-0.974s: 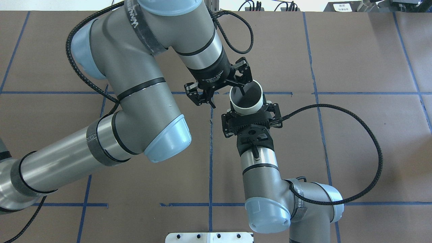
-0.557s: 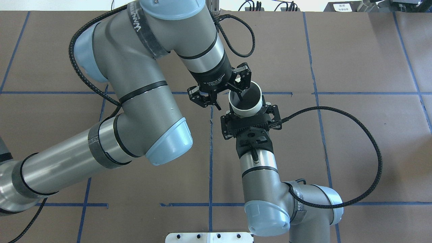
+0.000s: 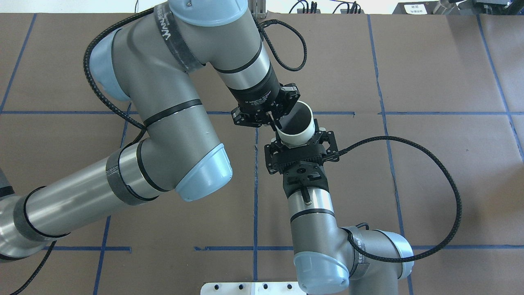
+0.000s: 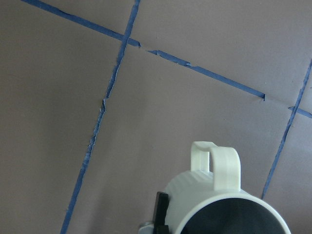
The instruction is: Left arm hands cup to right arm to dump lemon
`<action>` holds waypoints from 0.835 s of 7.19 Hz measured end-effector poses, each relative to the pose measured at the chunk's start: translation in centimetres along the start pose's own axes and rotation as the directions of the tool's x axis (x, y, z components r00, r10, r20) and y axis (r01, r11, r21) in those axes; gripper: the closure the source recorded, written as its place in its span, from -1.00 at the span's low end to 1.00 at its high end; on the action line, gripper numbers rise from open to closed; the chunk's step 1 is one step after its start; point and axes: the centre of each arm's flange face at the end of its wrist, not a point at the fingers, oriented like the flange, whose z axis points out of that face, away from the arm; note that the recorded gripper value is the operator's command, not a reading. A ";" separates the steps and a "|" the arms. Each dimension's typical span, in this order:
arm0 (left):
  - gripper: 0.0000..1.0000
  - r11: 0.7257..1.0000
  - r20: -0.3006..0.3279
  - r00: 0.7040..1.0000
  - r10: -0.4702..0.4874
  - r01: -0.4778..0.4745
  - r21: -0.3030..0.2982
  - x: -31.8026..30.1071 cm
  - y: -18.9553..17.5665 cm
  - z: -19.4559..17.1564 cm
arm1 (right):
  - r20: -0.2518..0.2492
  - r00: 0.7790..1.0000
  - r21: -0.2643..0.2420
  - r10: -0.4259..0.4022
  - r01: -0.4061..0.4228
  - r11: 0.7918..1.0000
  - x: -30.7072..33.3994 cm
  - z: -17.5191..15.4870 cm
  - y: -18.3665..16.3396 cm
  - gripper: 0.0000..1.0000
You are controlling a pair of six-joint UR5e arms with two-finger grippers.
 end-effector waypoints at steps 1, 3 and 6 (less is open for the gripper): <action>1.00 1.000 0.001 1.000 -0.001 0.001 0.000 0.0 0.2 -0.3 | -0.004 0.999 -0.006 -0.041 0.041 0.999 -0.2 0.2 1.1 -1.00; 1.00 1.000 -0.022 1.000 0.004 -0.004 0.016 0.0 0.3 -2.5 | -0.016 0.995 -0.018 -0.099 0.099 0.995 -0.1 0.9 3.1 -1.00; 1.00 0.991 -0.096 0.995 0.004 0.009 0.132 -3.0 -3.8 -9.8 | 0.025 0.996 -0.098 -0.090 0.092 0.991 0.4 1.9 3.3 -1.00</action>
